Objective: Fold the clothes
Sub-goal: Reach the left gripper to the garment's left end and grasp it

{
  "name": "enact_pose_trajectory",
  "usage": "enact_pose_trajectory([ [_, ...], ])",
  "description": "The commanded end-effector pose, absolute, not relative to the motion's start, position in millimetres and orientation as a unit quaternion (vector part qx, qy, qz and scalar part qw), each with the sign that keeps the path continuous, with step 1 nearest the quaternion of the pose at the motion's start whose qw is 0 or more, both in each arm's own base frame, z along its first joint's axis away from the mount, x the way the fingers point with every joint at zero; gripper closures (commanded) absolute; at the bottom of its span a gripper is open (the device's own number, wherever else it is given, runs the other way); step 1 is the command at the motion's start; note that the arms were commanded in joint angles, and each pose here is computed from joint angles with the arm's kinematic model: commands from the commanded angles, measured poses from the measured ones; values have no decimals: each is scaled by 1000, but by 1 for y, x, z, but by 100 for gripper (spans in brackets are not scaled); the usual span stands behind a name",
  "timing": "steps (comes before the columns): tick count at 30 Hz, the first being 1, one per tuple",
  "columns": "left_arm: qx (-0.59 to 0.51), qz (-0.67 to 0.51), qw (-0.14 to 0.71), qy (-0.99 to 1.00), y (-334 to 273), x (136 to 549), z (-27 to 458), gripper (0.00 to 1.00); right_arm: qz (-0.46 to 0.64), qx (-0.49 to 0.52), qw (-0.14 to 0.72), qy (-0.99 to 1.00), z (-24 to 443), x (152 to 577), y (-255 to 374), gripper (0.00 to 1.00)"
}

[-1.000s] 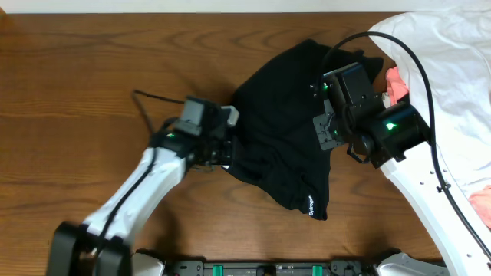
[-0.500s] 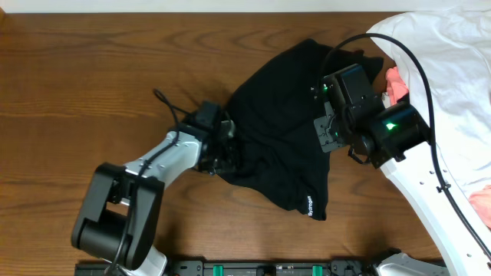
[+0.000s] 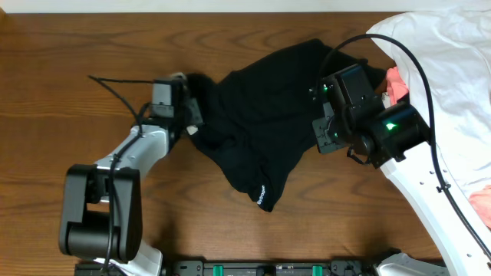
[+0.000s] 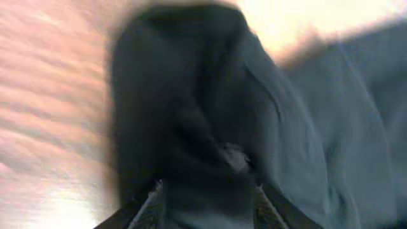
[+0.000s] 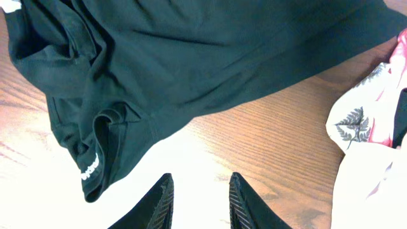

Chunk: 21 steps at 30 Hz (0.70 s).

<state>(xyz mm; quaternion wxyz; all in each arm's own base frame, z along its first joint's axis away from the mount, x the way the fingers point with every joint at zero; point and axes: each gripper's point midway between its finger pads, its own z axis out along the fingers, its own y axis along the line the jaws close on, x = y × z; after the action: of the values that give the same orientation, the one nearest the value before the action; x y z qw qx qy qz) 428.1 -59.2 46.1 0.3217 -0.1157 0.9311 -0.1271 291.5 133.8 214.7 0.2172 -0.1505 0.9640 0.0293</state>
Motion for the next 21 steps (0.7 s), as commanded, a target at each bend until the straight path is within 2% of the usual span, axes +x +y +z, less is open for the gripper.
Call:
enact_pose_trajectory([
  [1,-153,-77,344,923,-20,438,50,55,35,-139,219,965,217,292,133,72],
  [5,-185,-75,335,921,8,435,48,57,36,-138,221,965,217,293,133,72],
  [9,-131,-148,300,933,-14,424,61,57,36,-138,223,964,218,294,134,72],
  [15,-72,-181,299,934,-60,395,110,81,34,-138,224,964,218,294,133,71],
  [16,-55,-194,291,935,-76,385,116,91,34,-138,224,964,218,294,133,71],
  [17,-41,-200,279,938,-88,375,119,94,34,-138,224,964,218,294,133,71],
  [21,17,-209,203,956,-140,329,105,94,35,-138,225,964,218,294,133,71],
])
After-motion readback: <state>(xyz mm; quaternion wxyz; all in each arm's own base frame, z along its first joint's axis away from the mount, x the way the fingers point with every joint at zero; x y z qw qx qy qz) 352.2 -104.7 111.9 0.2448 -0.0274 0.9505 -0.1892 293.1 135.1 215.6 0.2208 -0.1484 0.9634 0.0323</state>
